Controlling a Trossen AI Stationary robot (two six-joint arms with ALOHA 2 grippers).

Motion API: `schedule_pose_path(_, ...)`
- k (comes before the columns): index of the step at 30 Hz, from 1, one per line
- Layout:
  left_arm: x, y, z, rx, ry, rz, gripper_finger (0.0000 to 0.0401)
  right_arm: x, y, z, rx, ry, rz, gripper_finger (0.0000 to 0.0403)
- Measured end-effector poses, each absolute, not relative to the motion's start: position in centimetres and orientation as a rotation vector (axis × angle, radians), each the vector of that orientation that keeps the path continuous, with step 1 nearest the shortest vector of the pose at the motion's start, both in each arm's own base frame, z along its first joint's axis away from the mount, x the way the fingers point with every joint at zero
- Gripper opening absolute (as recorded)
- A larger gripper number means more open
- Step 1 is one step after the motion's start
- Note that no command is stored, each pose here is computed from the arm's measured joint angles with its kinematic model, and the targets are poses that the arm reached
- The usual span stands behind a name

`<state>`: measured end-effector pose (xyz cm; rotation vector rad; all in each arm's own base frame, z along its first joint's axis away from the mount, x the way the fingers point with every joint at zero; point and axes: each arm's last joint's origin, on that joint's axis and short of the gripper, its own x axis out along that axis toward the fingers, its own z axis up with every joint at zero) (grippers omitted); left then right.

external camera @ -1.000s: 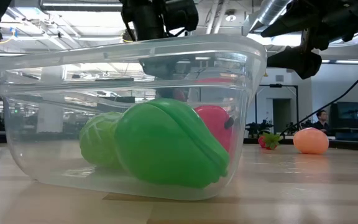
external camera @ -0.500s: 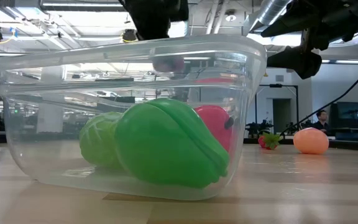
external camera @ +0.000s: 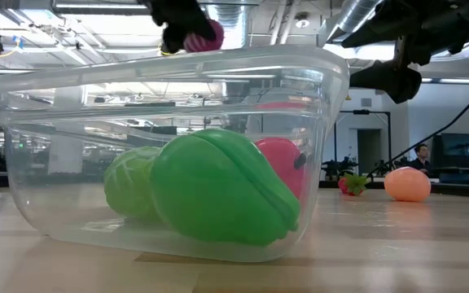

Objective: Pick and placing Produce into tupperware
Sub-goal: Put the onion into the transparent bin

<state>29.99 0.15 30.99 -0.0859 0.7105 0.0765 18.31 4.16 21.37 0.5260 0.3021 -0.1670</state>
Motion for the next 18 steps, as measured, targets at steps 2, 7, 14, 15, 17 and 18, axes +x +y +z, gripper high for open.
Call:
schedule_pose_path(2,29.1,-0.3,30.7,-0.106,0.694,0.088,0.0225,18.3,4.2,21.4,0.527,0.299,-0.166,0.0322)
schedule_pose_path(7,27.5,-1.8,29.9,-0.174,0.612,0.094,0.0225,18.3,4.2,21.4,0.528,0.294,-0.168,0.0322)
schedule_pose_path(14,26.4,-4.6,28.6,-0.241,0.537,0.092,0.0225,18.4,4.1,21.5,0.546,0.286,-0.169,0.0322)
schedule_pose_path(15,26.3,-5.0,28.5,-0.248,0.529,0.084,0.0225,18.4,4.1,21.5,0.547,0.285,-0.169,0.0322)
schedule_pose_path(17,26.3,-6.0,28.1,-0.27,0.502,0.063,0.0225,18.4,4.1,21.5,0.548,0.284,-0.169,0.0322)
schedule_pose_path(18,26.2,-6.4,27.9,-0.283,0.489,0.057,0.0225,18.4,4.1,21.5,0.548,0.283,-0.168,0.0322)
